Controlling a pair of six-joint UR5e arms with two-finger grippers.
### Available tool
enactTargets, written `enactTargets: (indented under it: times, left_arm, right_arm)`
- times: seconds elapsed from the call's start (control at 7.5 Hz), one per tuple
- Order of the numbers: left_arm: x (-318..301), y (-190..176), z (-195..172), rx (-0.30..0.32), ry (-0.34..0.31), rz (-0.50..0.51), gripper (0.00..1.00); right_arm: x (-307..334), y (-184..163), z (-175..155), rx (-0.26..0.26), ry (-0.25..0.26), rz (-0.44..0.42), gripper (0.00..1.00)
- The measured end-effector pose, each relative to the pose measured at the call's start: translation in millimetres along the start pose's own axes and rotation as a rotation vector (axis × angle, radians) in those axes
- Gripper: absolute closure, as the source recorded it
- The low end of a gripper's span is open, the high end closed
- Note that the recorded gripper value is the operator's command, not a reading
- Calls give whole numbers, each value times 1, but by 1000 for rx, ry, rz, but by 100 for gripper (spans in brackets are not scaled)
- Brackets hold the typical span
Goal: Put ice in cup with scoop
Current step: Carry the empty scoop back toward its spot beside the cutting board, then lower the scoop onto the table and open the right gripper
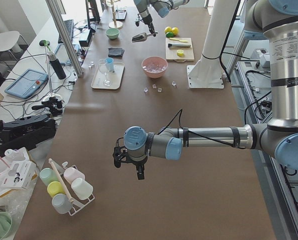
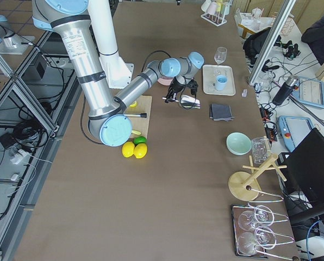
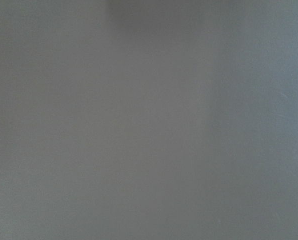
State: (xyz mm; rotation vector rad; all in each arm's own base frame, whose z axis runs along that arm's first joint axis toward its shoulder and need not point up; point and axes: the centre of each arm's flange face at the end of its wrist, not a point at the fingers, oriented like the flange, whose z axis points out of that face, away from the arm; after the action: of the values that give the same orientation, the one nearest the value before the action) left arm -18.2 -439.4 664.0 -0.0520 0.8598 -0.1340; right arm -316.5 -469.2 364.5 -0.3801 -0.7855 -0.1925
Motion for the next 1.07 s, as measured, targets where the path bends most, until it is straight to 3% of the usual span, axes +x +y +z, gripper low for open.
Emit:
enactTargets:
  times: [0.53,1.07]
  left_arm:
    - [9,-7,-6,15,4,16,2]
    - [17,-14,-11,27,7,29,2]
  right_arm:
    - [11,6,68,44,2,66,100]
    - [11,8,94,57,15,51,100]
